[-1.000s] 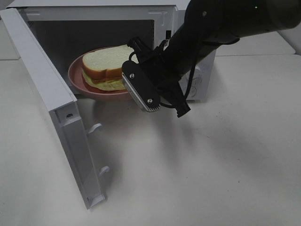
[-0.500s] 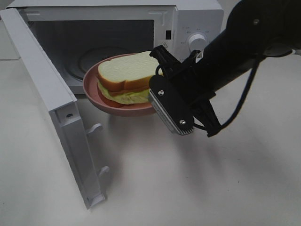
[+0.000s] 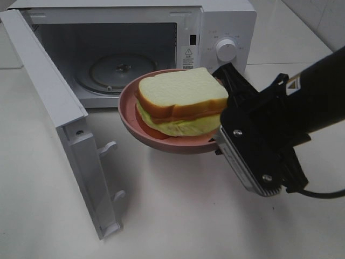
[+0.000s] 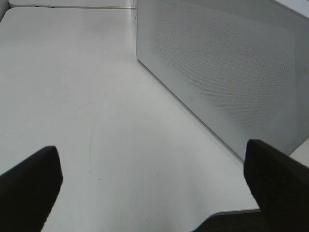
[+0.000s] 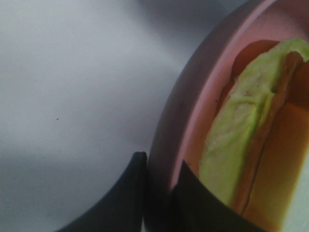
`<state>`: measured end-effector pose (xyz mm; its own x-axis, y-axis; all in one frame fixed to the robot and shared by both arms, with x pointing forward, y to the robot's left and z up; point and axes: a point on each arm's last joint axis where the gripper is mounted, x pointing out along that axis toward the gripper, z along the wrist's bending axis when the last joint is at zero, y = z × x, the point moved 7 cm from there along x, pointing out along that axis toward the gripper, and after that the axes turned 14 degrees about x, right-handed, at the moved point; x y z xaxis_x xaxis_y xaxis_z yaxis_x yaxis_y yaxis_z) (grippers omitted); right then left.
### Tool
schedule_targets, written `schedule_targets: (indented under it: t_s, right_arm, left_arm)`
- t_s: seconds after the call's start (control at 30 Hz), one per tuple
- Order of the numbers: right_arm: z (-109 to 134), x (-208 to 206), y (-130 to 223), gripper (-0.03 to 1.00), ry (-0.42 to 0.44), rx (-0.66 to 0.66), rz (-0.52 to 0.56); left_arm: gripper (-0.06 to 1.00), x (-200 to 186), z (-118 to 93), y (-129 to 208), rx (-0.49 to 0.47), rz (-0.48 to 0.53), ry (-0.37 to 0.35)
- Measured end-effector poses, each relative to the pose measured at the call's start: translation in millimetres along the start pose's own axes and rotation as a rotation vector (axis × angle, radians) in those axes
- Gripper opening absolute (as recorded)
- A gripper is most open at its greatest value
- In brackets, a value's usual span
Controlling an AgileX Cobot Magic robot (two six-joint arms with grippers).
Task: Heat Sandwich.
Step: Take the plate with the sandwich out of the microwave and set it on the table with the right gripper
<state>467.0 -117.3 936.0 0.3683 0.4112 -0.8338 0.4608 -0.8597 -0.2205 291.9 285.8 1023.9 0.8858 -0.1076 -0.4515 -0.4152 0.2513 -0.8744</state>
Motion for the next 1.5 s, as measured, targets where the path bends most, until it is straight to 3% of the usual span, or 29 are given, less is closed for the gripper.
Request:
schedule_targets:
  t_s: [0.4, 0.67, 0.83, 1.17, 1.5]
  right_arm:
    - [35.6, -43.4, 10.7, 0.12, 0.062, 0.028, 0.044]
    - [78.8, -69.4, 19.4, 0.12, 0.072, 0.057, 0.060]
    - [92.5, -78.4, 27.3, 0.12, 0.097, 0.084, 0.092]
    - [98.5, -85.6, 49.8, 0.12, 0.143, 0.192, 0.215]
    - [98.3, -93.7, 75.4, 0.12, 0.204, 0.398, 0.363]
  left_arm:
    - [0.96, 0.0, 0.0, 0.0, 0.000, 0.000, 0.000]
    - [0.96, 0.0, 0.0, 0.0, 0.000, 0.000, 0.000]
    - [0.96, 0.0, 0.0, 0.0, 0.000, 0.000, 0.000]
    - [0.96, 0.0, 0.0, 0.0, 0.000, 0.000, 0.000]
    - [0.96, 0.0, 0.0, 0.0, 0.000, 0.000, 0.000]
